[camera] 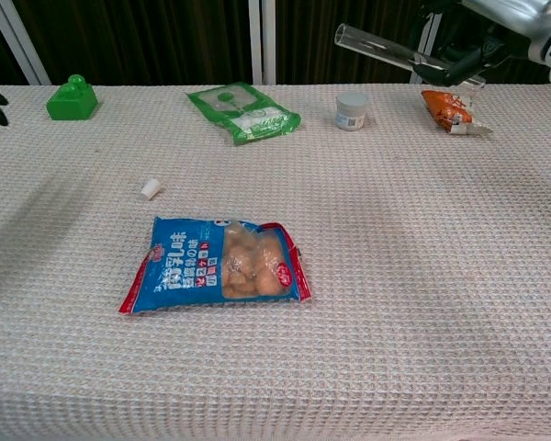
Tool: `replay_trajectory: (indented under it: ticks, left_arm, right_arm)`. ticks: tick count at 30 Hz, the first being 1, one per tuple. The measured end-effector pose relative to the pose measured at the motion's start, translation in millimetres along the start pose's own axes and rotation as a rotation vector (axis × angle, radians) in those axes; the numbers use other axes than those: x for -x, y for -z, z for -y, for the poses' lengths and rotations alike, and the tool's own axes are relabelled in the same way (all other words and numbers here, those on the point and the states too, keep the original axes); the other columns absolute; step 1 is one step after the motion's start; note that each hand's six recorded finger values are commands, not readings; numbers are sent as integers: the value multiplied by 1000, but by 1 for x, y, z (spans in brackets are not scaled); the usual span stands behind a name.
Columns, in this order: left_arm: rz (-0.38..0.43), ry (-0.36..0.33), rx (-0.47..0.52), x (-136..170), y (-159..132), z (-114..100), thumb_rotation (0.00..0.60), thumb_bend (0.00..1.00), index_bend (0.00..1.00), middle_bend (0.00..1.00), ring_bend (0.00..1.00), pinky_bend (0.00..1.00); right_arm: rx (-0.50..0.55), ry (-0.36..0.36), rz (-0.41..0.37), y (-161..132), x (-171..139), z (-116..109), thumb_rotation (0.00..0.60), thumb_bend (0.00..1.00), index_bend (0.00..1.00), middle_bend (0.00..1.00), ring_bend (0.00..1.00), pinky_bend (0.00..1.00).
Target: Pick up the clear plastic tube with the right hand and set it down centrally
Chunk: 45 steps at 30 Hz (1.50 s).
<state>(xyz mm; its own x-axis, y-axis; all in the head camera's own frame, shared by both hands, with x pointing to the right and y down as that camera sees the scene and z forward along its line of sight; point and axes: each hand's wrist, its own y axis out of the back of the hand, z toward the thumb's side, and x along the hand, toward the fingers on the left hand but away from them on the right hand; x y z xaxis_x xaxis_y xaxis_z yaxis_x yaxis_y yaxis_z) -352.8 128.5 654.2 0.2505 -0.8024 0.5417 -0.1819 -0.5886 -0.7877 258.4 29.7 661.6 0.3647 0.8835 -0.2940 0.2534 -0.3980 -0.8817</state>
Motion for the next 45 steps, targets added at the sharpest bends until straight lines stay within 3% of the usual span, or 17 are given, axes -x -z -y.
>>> replay_trajectory:
  ticks: [6, 9, 16, 29, 45]
  left_arm:
    - [85, 76, -7, -57, -41, 26, 52, 745, 362, 143, 72, 72]
    - [112, 103, -16, -77, -58, 39, 1, 744, 366, 142, 71, 71]
    - [115, 119, -32, -100, -78, 59, 0, 740, 367, 136, 69, 71]
    - [78, 144, -71, -108, -78, 81, 0, 738, 371, 134, 69, 71]
    - [70, 159, -111, -88, -69, 72, 0, 727, 447, 132, 69, 71]
  right_arm:
    - [-3, 9, 33, 12, -9, -10, 600, 628, 829, 1000, 1000, 1000]
    - [-5, 1, 38, 13, -10, -8, 600, 628, 831, 1000, 1000, 1000]
    - [-5, -16, 40, 14, -9, 0, 600, 629, 836, 1000, 1000, 1000]
    - [7, -32, 39, 15, -7, 10, 600, 630, 843, 1000, 1000, 1000]
    - [13, -32, 33, 13, -8, 13, 600, 630, 845, 1000, 1000, 1000]
